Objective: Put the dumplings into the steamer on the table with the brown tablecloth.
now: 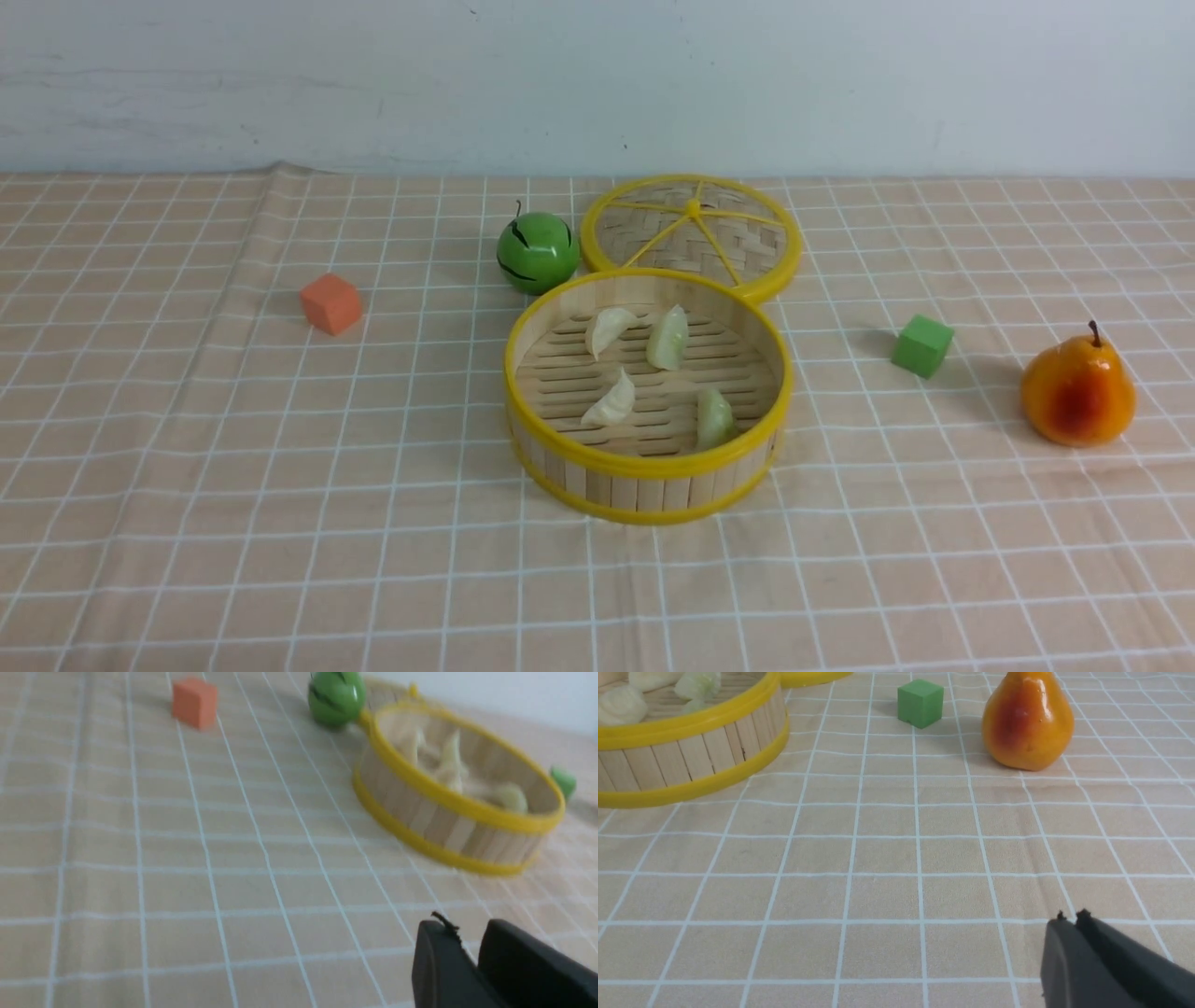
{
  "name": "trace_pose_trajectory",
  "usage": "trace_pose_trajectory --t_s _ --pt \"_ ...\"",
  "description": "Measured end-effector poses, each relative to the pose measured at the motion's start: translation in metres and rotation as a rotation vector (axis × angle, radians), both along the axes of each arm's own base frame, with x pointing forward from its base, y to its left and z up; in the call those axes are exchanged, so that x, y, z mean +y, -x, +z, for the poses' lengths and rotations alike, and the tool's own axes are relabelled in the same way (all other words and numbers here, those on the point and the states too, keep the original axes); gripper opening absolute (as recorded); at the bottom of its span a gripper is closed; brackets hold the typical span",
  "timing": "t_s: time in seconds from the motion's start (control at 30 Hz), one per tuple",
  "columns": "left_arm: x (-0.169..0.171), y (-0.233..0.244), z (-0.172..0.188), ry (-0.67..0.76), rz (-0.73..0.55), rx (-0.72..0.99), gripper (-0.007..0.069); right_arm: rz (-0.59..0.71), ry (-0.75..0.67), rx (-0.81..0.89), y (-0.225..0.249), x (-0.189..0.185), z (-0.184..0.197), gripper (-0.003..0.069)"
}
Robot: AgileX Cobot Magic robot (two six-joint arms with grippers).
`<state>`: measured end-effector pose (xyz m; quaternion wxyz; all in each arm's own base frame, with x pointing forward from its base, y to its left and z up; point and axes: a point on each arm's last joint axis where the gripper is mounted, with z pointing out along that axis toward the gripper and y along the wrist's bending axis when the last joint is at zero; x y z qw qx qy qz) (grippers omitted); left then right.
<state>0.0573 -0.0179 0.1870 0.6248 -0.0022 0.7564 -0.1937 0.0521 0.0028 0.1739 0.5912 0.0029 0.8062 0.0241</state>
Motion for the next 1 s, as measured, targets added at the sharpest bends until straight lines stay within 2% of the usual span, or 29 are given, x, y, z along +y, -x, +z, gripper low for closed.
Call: trace_pose_trajectory --t_s 0.1,0.27,0.47,0.67,1.0 --pt "0.006 0.002 0.002 -0.066 0.078 -0.060 0.0129 0.000 0.000 0.000 0.000 0.000 0.000 0.0024" --pt "0.010 0.002 -0.004 -0.131 0.155 -0.002 0.0116 0.000 0.000 0.000 0.000 0.000 0.000 0.0034" --pt "0.009 0.006 -0.019 -0.132 0.137 0.156 -0.0014 0.000 0.000 0.000 0.000 0.000 0.000 0.0043" --pt "0.009 0.006 -0.019 -0.183 0.123 0.147 -0.0014 0.000 0.000 0.000 0.000 0.000 0.000 0.0049" --pt "0.012 0.005 -0.019 -0.185 0.179 0.152 -0.0014 0.000 0.000 0.000 0.000 0.000 0.000 0.0064"
